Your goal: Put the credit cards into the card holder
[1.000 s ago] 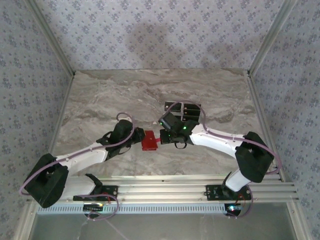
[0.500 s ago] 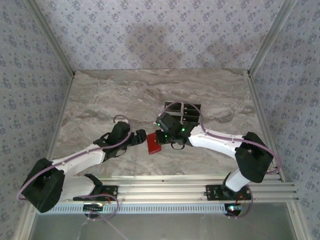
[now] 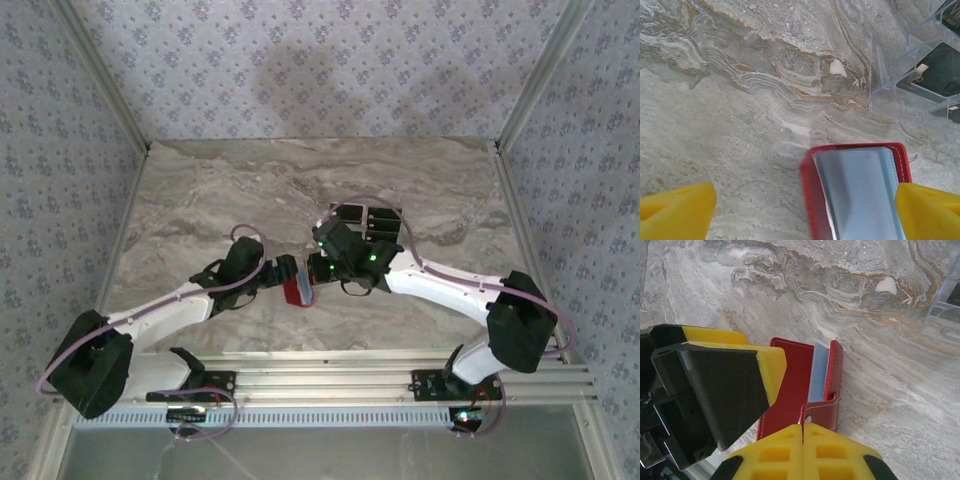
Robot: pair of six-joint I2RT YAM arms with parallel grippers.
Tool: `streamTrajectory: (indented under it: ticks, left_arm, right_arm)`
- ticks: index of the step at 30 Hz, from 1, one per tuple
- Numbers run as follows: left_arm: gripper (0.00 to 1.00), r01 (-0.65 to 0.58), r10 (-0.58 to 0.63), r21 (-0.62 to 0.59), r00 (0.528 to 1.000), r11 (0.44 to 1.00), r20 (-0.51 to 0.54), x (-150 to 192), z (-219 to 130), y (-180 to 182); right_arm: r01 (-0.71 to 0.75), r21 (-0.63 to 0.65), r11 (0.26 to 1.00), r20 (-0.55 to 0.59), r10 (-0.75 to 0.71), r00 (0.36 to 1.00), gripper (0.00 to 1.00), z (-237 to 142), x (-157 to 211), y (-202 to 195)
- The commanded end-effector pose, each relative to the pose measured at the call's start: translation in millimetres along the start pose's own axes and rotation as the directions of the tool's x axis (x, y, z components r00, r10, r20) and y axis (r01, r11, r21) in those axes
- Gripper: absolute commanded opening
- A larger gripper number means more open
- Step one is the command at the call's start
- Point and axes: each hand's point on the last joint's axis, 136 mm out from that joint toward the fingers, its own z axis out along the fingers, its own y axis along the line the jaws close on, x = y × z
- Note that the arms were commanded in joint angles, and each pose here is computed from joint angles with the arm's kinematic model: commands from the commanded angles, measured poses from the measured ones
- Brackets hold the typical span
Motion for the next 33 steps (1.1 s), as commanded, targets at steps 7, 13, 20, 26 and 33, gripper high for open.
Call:
streamTrajectory:
  ticks: [7,13,20,26,33]
  left_arm:
    - [0.91,0.022,-0.021,-0.048,1.000,0.999,0.014,2,-1,11]
    - [0.91,0.037,-0.035,-0.076,0.999,0.996,0.029,8,-5,24]
    - [0.89,0.026,-0.028,-0.118,0.999,0.993,-0.021,20,3,35]
    - [0.87,0.026,-0.029,-0.130,0.999,0.991,-0.025,26,4,40]
    - [0.86,0.027,-0.032,-0.137,0.999,0.990,-0.033,32,3,46]
  right_arm:
    - [-0.028,0.046,0.999,-0.014,0.029,0.999,0.00,1,10,-24]
    - [-0.083,0.112,0.990,-0.046,0.088,0.995,0.00,13,36,-63]
    - [-0.114,0.140,0.984,-0.068,0.125,0.990,0.00,23,56,-82]
    - [-0.120,0.171,0.978,-0.081,0.135,0.988,0.00,29,63,-95]
    - [-0.136,0.189,0.973,-0.101,0.157,0.982,0.12,36,72,-107]
